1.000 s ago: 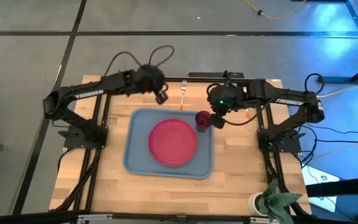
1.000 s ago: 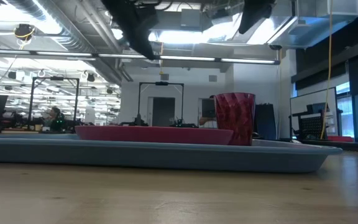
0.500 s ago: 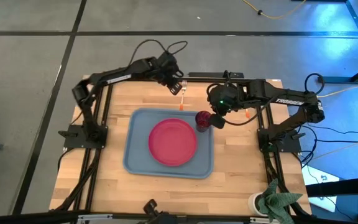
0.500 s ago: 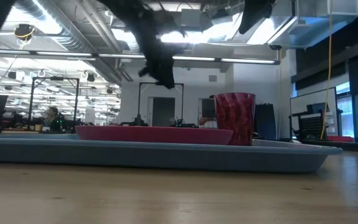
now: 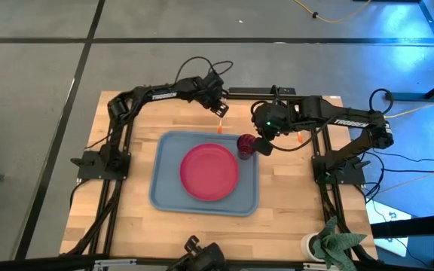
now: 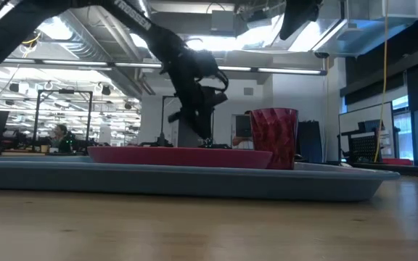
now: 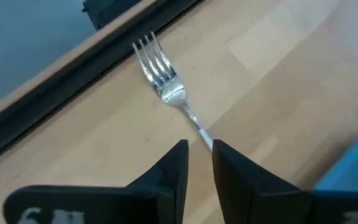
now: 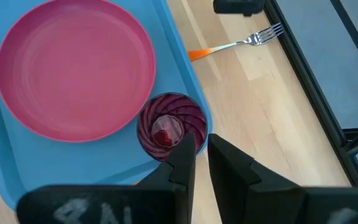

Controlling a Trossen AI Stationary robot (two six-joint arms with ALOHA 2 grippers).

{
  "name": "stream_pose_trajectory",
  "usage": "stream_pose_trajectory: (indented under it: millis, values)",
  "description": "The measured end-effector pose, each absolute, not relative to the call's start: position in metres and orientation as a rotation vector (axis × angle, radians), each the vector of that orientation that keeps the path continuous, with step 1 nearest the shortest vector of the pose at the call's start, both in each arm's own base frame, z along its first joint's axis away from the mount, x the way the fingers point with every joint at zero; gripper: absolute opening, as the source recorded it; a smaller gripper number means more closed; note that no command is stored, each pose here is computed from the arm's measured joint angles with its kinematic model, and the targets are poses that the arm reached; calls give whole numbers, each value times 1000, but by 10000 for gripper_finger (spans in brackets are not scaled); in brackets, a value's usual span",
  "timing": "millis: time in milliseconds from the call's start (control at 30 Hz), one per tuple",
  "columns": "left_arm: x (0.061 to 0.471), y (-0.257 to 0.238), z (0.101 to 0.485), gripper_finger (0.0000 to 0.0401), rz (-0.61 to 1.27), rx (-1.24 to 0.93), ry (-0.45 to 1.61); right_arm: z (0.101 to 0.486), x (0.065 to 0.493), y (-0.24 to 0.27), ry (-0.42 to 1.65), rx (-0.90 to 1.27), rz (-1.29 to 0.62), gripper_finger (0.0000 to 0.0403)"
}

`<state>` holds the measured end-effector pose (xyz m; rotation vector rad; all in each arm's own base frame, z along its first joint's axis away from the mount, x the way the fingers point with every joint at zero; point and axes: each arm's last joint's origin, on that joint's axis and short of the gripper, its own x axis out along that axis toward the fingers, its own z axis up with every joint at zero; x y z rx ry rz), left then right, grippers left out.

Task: Pick and place plate/cup/fork/spoon on tray
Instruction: Put the orange fork on the blue serving tray to the left of the red plate

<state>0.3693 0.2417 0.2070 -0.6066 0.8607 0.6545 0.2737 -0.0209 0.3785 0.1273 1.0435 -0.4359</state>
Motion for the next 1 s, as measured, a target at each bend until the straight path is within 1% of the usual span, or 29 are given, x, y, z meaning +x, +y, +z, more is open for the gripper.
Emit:
stream_pose_trajectory:
  millis: [167,333,433,600,767,1000]
  values:
    - [376,249,194,65,543,-670,821,378,274,-21,1044,126,-435,49]
    - [377,252,186,65,580,-647,832,378,274,-21,1045,125,-435,49]
    - [377,252,186,63,576,-603,844,378,274,-21,1048,114,-428,49]
    - [374,256,188,63,579,-595,835,378,273,-21,1053,104,-423,49]
    - [362,274,189,63,621,-612,816,378,273,-21,1054,102,-422,49]
    - [342,307,197,63,591,-638,724,378,273,-21,1054,102,-422,49]
